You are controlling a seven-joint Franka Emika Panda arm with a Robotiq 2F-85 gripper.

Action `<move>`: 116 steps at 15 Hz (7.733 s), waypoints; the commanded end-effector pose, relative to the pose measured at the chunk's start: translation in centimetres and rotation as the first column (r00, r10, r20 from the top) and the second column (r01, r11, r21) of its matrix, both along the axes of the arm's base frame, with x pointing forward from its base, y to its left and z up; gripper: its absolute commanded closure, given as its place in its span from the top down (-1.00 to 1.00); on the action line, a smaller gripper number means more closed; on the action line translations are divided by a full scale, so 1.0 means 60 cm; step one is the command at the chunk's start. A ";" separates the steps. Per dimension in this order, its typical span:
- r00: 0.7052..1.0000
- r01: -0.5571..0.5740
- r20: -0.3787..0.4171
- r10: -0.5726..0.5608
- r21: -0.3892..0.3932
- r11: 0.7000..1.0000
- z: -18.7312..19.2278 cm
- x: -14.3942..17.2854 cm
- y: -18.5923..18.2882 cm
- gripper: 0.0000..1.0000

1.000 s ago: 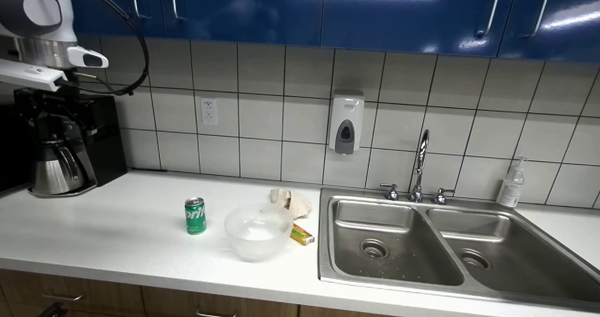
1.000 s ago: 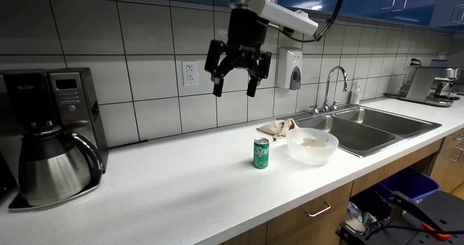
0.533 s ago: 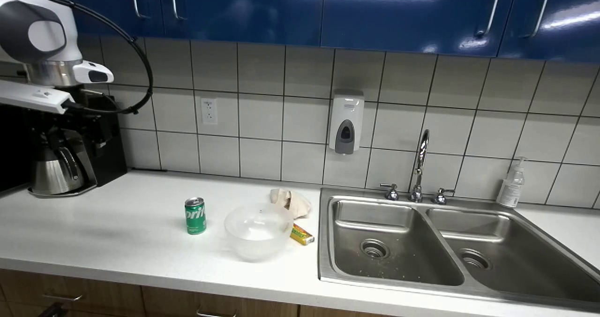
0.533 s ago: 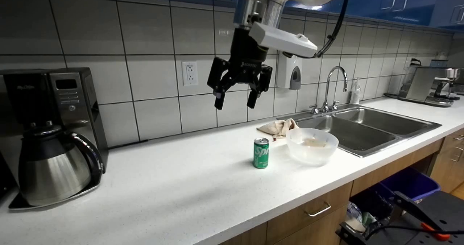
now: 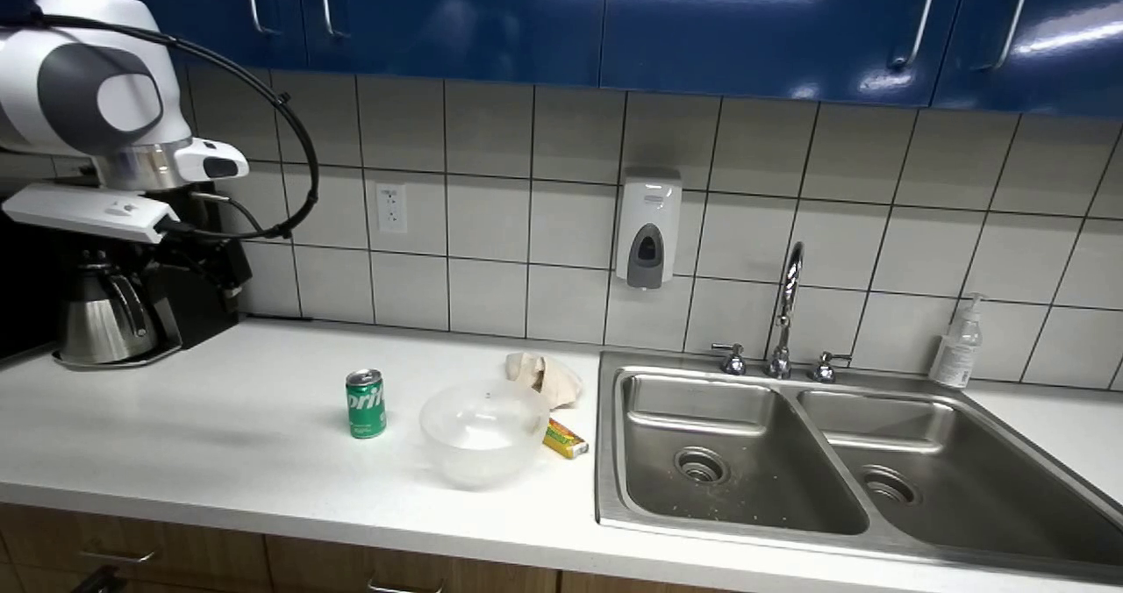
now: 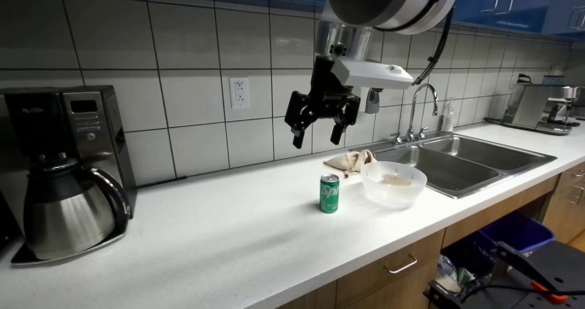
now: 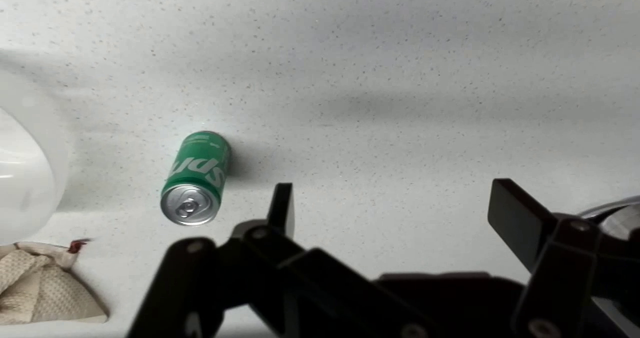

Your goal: Put the green can inside the plastic bowl

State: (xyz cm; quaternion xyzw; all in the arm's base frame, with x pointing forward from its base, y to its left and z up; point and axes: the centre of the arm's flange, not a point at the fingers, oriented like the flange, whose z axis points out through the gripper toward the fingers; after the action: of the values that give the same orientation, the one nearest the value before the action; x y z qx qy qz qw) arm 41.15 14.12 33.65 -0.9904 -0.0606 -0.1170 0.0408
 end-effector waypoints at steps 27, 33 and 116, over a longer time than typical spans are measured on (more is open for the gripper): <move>0.946 0.260 -0.188 -0.263 -0.042 0.965 -0.171 0.226 -0.202 1.00; 0.934 0.273 -0.225 -0.278 -0.054 0.960 -0.208 0.264 -0.211 1.00; 0.740 0.642 -0.127 -0.661 -0.159 0.750 -0.126 0.078 -0.488 -0.23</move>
State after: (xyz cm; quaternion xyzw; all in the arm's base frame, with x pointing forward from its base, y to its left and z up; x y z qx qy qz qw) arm 46.60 -14.03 26.47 -0.9620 0.2684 -0.0152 -0.0475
